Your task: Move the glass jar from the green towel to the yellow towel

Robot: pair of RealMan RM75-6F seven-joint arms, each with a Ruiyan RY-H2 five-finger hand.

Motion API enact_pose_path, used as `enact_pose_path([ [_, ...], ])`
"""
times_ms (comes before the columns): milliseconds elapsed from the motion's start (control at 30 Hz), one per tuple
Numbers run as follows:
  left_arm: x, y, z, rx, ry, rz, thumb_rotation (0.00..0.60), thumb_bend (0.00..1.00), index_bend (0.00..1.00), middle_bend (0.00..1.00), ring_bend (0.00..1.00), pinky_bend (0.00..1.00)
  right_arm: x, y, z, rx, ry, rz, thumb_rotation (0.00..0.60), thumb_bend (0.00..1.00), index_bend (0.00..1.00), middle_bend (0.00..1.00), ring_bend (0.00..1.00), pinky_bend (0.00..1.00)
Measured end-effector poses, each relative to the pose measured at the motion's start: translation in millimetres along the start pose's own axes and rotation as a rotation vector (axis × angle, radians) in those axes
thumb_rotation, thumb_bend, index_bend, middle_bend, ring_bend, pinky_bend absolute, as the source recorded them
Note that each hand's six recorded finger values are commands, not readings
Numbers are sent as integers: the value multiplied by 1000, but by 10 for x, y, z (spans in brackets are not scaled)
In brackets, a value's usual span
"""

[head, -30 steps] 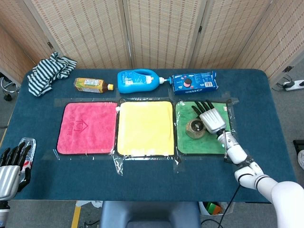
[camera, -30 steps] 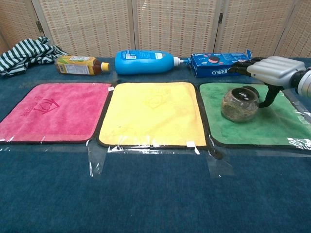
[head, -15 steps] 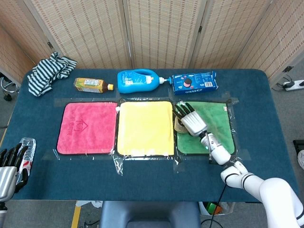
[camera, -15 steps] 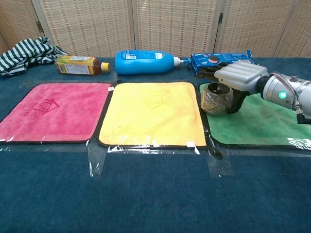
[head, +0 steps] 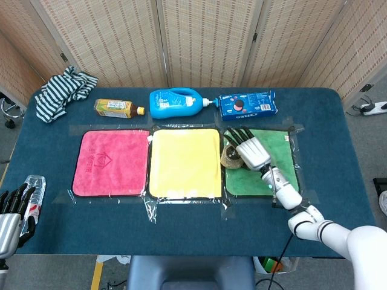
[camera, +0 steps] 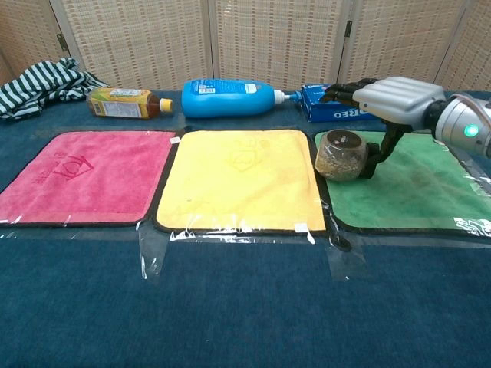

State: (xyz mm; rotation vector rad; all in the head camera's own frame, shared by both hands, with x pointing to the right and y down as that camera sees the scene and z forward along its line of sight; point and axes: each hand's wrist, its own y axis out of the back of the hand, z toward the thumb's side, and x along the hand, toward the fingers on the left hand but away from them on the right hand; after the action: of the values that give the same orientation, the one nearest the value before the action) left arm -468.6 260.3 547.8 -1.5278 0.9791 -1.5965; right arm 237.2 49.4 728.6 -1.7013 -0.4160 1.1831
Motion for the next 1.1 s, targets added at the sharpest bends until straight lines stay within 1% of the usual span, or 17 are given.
enact_pose_path([
  [133,-3,-1,12,0,-1,-1,600,698,82,56,105,0,107,-7,-266,56,-50,29,600,126,0,0,0,0],
  [233,-1,0,19,1,-1,-4,600,698,82,56,105,0,131,-46,-377,68,-79,50,600,125,0,0,0,0],
  [367,6,-4,30,2,-3,-7,600,697,82,56,105,0,86,-72,-446,83,-101,58,600,126,0,0,0,0],
  [500,6,-5,21,1,1,-10,600,698,82,56,105,0,-30,-101,-427,87,-111,57,600,125,0,0,0,0],
  [700,-9,-23,-24,1,15,-18,600,698,82,56,105,0,-261,-151,-286,108,-100,57,600,126,0,0,0,0],
  [867,-23,-36,-61,-3,25,-22,600,698,82,56,105,0,-432,-182,-33,111,-52,46,600,125,0,0,0,0],
  [1100,-47,-36,-98,-11,32,-22,600,698,82,56,105,0,-569,-141,291,111,16,2,600,125,0,0,0,0],
])
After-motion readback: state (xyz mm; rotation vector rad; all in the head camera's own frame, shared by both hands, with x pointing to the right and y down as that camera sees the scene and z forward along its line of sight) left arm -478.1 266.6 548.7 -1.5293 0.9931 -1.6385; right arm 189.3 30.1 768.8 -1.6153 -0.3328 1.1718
